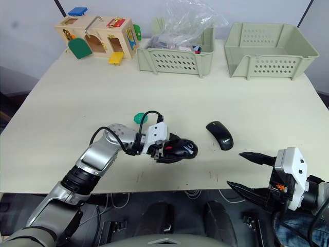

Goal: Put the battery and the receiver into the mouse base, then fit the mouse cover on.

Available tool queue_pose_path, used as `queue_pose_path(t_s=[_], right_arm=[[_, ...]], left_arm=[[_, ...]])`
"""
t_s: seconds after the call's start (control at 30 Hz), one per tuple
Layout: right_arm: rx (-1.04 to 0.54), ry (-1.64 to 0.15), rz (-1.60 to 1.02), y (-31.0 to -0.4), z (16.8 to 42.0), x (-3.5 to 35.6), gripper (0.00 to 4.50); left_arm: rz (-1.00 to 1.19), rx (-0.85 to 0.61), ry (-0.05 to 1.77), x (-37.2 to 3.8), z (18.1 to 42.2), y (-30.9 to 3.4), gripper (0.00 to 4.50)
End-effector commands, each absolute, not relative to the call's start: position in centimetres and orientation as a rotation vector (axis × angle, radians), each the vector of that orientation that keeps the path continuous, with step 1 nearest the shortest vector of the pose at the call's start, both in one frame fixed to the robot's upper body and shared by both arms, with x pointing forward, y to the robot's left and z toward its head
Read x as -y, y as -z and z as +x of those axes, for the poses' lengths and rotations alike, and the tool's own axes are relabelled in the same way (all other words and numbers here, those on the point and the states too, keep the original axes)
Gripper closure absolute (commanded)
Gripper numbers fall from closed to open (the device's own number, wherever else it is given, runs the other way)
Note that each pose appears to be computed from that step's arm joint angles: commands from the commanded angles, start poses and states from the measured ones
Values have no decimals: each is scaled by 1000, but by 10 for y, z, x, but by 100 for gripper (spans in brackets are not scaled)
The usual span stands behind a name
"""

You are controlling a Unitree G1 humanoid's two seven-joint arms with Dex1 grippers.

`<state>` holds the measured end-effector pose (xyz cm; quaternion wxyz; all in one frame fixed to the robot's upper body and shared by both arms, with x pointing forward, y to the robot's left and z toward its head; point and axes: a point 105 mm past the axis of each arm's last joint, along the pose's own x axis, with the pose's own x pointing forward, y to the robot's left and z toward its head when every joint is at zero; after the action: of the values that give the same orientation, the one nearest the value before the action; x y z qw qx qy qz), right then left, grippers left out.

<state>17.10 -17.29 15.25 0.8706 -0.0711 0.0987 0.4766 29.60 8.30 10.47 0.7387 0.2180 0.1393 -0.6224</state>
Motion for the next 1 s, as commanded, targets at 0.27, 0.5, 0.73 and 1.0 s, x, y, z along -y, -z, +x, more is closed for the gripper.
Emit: queue_pose_path(t_s=[0.27,0.5,0.73,1.0], right_arm=[[-201,-803,-170,-144,202,175,0],[-296,-691,-151,-135,231,179,0],[-426,-608,-104,-136,258,179,0],[-505,-591,-107,-135,280,169,0]], left_arm=[[232,-182,1290,-133,253,-157,28],[88,-123,1248,-171,217,-160,28],[57,-101,1263,-197,199,-161,28],[-9,-23,1201,-205,191,-168,28]])
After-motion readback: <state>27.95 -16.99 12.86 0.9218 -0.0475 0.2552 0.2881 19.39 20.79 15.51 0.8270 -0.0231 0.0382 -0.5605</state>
